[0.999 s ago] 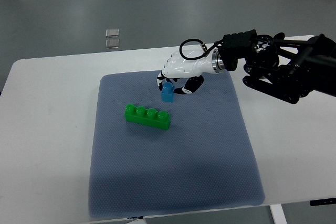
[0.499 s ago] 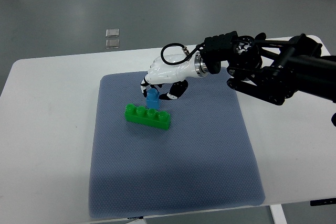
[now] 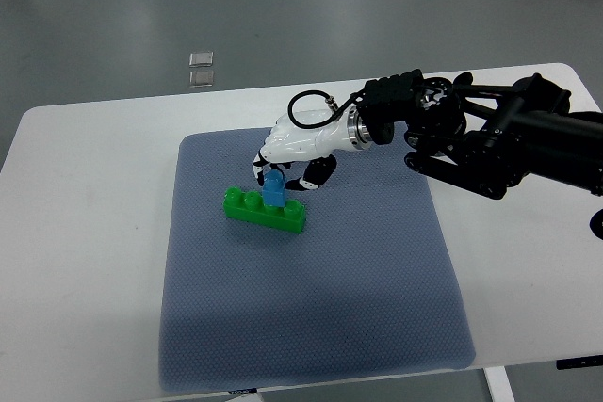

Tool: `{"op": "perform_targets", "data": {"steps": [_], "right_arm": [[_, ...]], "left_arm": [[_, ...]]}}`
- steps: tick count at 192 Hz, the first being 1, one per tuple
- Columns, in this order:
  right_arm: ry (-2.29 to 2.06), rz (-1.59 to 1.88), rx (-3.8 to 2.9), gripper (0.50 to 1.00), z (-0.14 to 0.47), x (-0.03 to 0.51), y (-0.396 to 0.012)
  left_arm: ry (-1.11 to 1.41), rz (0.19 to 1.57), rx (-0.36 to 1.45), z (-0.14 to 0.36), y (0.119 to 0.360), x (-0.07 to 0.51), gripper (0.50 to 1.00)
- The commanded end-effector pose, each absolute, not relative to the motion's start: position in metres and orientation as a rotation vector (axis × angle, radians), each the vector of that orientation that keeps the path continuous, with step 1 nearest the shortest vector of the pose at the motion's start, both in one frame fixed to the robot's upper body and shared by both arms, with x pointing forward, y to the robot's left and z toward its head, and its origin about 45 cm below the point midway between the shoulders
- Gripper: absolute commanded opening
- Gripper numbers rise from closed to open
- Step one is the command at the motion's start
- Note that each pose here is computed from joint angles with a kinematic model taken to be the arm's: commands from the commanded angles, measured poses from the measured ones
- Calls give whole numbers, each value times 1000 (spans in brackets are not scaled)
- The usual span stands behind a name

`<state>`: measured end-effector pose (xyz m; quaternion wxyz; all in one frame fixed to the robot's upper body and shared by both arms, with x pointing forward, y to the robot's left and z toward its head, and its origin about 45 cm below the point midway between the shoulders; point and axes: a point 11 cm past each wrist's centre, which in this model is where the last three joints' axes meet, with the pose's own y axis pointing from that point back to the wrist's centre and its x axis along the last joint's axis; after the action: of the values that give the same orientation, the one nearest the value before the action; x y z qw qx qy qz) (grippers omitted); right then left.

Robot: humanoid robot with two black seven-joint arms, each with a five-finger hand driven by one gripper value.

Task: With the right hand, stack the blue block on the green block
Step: 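Lower the blue block onto the green brick's studs and press down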

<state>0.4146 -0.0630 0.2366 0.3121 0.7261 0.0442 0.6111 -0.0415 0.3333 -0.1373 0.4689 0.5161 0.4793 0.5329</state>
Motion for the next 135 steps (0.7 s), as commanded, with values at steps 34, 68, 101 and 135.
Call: {"op": "perform_targets", "data": {"steps": [34,68,101,135], "right_arm": [[109,1611,1917,500,235,415,-63],[113,1612,1927,500,232,412,-59],[111,1606,1928,500,229,412,-59],[98,1600,1932,500,225,412,-61]], "left_arm": [[1175,1307,1266,-137,333,-41,1000],[1175,1307,1266,-137,333,-41,1000],[1175,1307,1266,-137,333,-41,1000],[1175,1306,1264,-137,333,-41,1000]]}}
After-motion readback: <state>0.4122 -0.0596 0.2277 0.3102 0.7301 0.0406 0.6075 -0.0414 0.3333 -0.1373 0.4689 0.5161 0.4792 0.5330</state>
